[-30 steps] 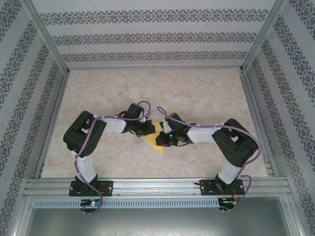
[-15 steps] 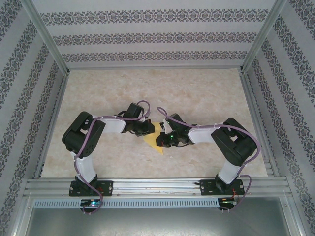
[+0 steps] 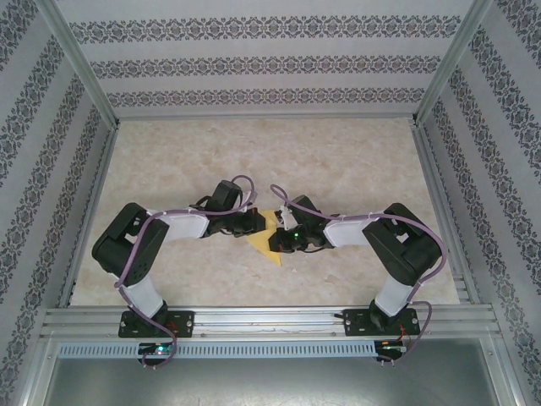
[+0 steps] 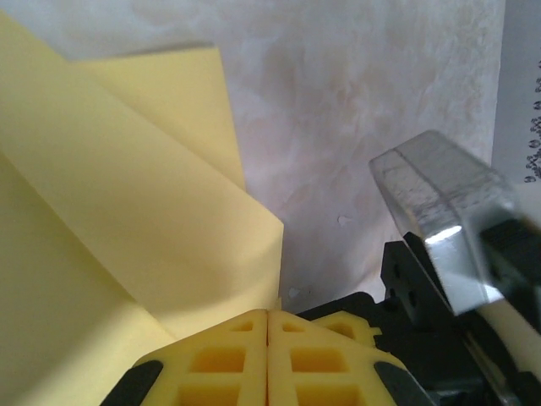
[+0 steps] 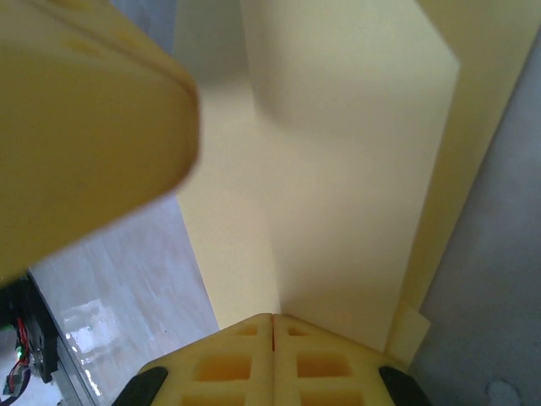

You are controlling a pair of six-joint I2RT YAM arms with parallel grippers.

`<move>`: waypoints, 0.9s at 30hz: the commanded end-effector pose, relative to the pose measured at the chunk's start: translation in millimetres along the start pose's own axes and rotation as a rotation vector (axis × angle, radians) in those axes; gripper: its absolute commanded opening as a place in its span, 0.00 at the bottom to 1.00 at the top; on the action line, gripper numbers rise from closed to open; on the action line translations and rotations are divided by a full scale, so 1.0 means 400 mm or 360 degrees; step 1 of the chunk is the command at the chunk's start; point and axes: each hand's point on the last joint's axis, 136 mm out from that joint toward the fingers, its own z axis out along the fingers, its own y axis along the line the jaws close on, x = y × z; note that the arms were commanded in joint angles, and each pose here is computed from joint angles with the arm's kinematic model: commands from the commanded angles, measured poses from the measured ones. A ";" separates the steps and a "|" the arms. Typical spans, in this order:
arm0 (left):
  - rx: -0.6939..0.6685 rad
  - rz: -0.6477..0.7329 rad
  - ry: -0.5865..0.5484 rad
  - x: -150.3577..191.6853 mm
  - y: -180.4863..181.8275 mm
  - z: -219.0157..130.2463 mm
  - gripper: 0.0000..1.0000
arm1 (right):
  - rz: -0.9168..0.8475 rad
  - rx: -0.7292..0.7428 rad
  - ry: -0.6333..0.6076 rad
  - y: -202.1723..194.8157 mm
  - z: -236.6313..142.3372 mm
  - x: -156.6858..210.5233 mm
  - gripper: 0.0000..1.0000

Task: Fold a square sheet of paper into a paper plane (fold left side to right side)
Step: Fourth fold the wing at the center of the table.

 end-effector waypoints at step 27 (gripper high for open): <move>-0.0190 -0.0104 0.0010 -0.023 0.114 0.056 0.06 | 0.0157 0.0505 0.0293 -0.198 -0.004 0.147 0.00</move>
